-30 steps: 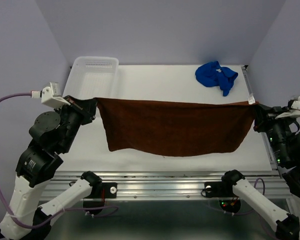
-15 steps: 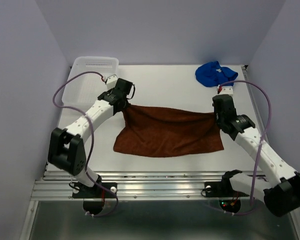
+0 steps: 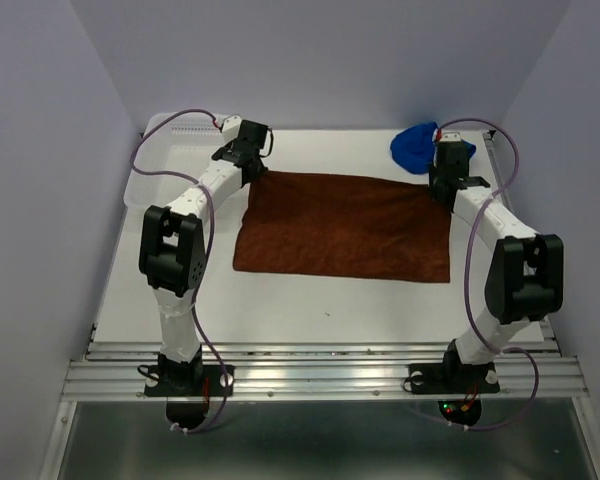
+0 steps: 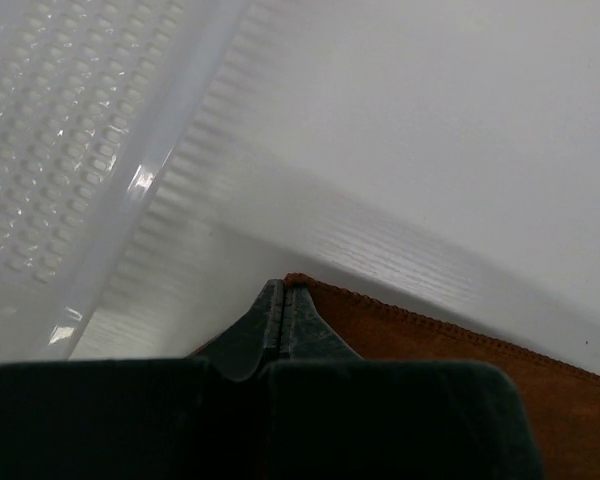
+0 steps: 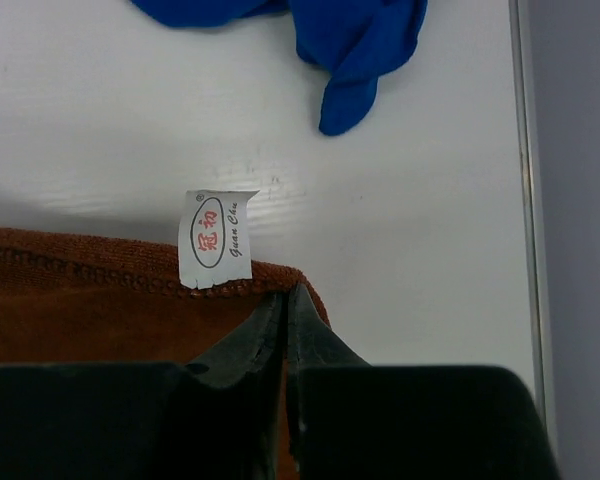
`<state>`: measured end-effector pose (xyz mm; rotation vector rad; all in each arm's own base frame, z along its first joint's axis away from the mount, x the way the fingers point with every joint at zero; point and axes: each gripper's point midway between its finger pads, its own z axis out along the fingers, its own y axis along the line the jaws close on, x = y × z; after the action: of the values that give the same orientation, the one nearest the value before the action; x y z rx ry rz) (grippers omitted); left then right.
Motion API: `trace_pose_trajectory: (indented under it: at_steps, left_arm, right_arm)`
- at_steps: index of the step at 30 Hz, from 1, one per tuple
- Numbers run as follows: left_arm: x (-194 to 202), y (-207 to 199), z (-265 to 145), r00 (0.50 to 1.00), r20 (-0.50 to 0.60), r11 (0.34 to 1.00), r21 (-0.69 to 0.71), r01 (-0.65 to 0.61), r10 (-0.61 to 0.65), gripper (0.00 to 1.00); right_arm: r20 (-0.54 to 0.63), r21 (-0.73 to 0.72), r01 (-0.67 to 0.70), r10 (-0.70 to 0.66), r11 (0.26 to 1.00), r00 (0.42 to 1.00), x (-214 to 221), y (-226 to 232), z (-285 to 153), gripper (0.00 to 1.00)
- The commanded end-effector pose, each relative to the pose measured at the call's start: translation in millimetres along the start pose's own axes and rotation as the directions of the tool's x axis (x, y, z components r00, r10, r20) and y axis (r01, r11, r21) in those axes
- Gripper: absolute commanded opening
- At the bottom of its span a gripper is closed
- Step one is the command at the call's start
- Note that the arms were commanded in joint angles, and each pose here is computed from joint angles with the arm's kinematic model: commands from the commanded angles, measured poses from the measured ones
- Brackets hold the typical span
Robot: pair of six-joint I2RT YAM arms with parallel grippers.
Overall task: Roll the towels
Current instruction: Flatten the towel, then fold the towel
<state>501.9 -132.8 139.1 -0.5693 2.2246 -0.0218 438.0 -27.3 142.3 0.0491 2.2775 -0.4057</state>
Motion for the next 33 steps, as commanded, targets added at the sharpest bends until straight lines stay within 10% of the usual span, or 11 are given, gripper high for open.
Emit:
trace_pose_trajectory:
  at_steps: [1,33]
  left_arm:
    - [-24,-7,10,0.999,0.042,1.0,0.017,-0.024,0.024,0.0]
    - [20,29,-37,0.965,0.049,0.961,0.085,-0.262,0.258,0.0]
  right_arm:
    - [0.158,-0.016,0.026,-0.023,1.0,0.987,-58,-16,14,0.01]
    - [0.253,-0.249,0.442,-0.383,0.861,0.888,-1,-18,-11,0.02]
